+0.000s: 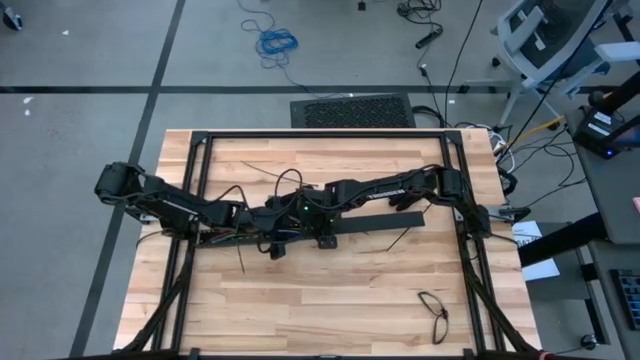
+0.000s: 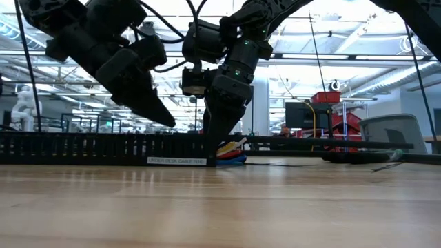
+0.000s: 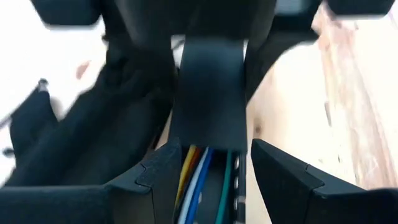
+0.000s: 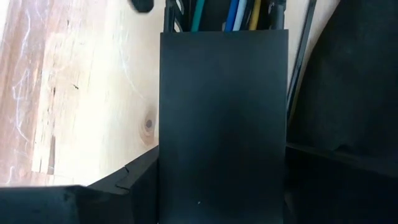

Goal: Ziptie cables
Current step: Close the cable duct

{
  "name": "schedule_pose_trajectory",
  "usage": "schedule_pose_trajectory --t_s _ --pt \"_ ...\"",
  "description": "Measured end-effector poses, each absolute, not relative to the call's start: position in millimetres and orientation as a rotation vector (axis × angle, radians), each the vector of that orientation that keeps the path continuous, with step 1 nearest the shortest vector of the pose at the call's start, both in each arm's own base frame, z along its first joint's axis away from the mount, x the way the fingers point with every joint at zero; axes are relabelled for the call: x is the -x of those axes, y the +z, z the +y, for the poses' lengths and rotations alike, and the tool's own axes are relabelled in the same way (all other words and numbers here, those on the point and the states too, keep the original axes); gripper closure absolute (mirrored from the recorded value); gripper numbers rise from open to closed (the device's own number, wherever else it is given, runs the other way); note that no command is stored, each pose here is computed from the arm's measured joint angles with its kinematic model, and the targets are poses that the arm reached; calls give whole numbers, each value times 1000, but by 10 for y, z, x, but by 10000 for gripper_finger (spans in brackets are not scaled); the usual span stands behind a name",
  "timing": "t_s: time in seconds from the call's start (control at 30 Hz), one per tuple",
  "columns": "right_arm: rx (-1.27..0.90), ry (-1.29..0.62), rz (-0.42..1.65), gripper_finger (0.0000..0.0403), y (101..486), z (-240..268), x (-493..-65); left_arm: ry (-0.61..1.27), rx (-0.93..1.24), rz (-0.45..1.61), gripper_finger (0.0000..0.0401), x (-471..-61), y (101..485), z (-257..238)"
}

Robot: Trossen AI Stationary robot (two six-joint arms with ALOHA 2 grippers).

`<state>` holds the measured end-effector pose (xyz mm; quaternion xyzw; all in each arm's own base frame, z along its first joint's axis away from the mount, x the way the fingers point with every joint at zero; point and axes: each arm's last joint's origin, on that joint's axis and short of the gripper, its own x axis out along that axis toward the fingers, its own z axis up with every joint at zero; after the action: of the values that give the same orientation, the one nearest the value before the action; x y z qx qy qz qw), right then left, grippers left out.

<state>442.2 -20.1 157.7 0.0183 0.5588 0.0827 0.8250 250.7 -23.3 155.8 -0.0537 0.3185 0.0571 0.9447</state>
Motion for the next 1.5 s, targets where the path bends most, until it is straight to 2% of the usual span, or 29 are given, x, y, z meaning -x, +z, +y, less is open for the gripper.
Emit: schedule_pose_trajectory --t_s 0.6,0.8,1.0,1.23,1.5 --pt "-39 176 1186 147 1578 -201 -4423 91 111 680 206 -2497 1545 -238" --pt "-39 177 1186 147 1578 -201 -4423 88 167 685 148 -2496 1542 -233" --pt "-39 177 1185 147 1578 -201 -4424 55 68 687 95 -2496 1541 -230" --pt "-39 177 1183 147 1579 -201 -4426 66 45 692 90 -2490 1518 -217" --pt "-38 177 1181 147 1580 -203 -4428 109 40 783 90 -2525 1305 -157"
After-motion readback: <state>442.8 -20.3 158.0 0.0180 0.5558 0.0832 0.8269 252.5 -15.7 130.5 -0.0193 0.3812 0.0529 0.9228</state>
